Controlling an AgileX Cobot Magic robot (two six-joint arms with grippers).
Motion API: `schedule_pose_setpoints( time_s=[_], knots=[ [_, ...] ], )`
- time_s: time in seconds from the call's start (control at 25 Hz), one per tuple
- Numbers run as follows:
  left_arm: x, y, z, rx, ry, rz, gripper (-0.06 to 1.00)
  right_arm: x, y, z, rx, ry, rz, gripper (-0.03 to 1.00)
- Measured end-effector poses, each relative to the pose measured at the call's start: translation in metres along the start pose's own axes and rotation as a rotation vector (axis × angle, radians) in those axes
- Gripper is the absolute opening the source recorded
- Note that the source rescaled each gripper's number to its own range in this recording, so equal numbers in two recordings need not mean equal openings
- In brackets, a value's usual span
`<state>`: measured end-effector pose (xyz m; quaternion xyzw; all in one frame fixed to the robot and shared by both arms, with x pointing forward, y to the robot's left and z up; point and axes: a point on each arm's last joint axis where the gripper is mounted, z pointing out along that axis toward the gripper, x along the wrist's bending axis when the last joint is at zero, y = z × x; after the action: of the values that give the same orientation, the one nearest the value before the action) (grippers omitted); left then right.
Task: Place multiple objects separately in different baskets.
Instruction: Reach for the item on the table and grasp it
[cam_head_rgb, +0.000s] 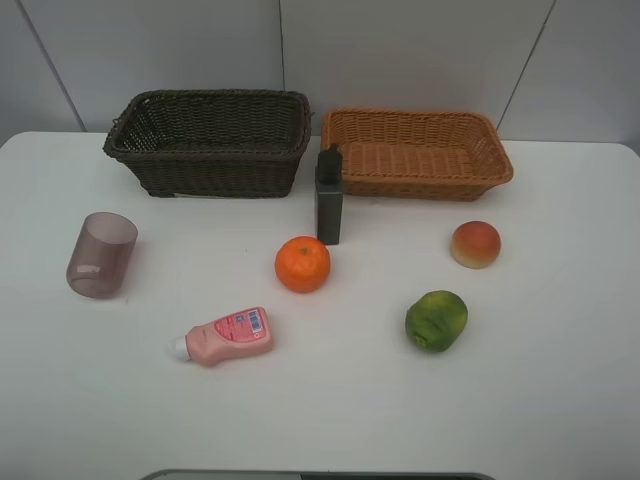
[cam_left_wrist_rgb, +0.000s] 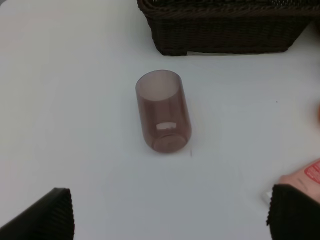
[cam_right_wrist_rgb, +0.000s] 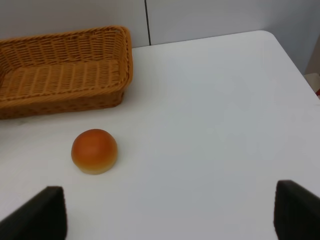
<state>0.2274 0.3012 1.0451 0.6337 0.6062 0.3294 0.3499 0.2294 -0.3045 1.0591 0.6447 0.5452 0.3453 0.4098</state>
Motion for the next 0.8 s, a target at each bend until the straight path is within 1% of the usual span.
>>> schedule_pose_setpoints(
  time_s=[0.8],
  knots=[
    [0.0,0.0,0.0,0.0,0.0,0.0,0.96,0.0,0.0,0.0,0.0,0.0,0.0,0.86]
  ],
)
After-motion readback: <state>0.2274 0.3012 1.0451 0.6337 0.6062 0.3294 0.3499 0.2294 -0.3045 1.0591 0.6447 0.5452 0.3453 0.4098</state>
